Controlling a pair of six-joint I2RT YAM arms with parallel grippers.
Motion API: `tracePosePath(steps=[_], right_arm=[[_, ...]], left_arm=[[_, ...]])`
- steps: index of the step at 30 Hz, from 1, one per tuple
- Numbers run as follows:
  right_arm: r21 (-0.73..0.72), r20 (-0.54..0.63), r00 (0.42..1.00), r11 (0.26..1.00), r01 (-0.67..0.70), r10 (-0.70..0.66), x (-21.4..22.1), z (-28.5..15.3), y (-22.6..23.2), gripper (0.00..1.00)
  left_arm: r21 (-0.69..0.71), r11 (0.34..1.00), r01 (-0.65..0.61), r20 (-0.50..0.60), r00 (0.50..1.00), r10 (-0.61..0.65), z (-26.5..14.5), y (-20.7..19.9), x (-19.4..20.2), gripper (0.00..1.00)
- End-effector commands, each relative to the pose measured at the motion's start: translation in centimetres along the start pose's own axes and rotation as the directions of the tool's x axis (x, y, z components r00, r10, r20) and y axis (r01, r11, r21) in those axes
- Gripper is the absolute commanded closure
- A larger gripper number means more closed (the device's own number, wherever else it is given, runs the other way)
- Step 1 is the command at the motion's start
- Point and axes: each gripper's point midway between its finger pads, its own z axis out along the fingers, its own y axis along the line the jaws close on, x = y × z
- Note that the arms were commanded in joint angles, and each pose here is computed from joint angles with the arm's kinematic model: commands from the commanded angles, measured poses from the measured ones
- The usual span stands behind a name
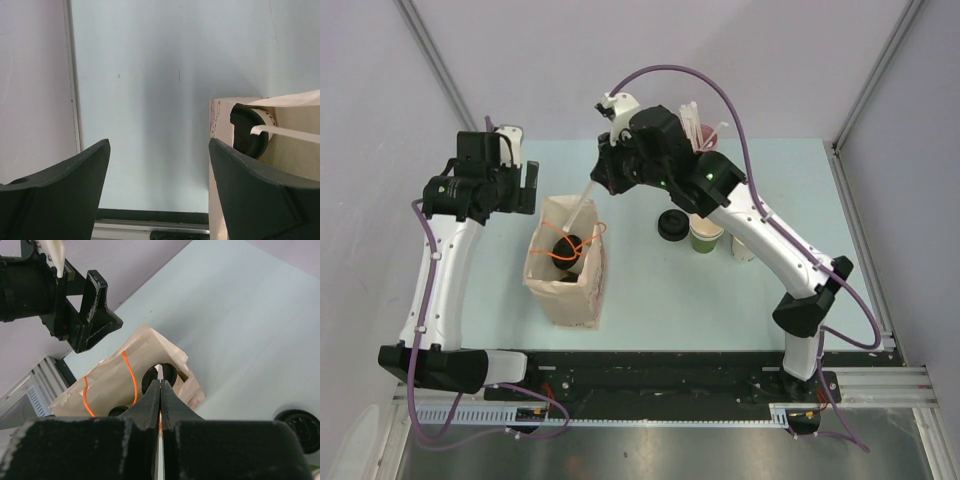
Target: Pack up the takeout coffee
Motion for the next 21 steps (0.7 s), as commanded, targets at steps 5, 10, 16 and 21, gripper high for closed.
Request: tracePosePath(steps=[5, 10, 16, 21], right_arm=[[-0.088, 0.009, 1.000, 0.996, -0.014, 0.015, -1.2, 2.8, 0.4, 1.00], [-0.084, 0.006, 1.000, 0.996, 0.027, -0.027, -0.5, 4.4, 0.3, 1.00], [-0.145, -0.006, 0.999, 0.989, 0.039, -0.040, 0.0, 5.6, 1.3, 0.97], [-0.116, 0.058, 0.998, 0.993, -0.011, 0.018, -2.3, 4.9, 0.3, 0.28]], left_arm=[[0.014, 1.000, -0.001, 0.049, 0.999, 0.000, -0.5, 0.1, -1.0, 0.14], [0.013, 1.000, -0.002, 0.041, 0.999, 0.002, -0.1, 0.1, -1.2, 0.14], [0.018, 1.000, -0.003, 0.039, 0.999, 0.002, 0.0, 0.1, -1.3, 0.14], [0.023, 1.000, -0.006, 0.033, 0.999, 0.005, 0.3, -0.1, -1.3, 0.14]])
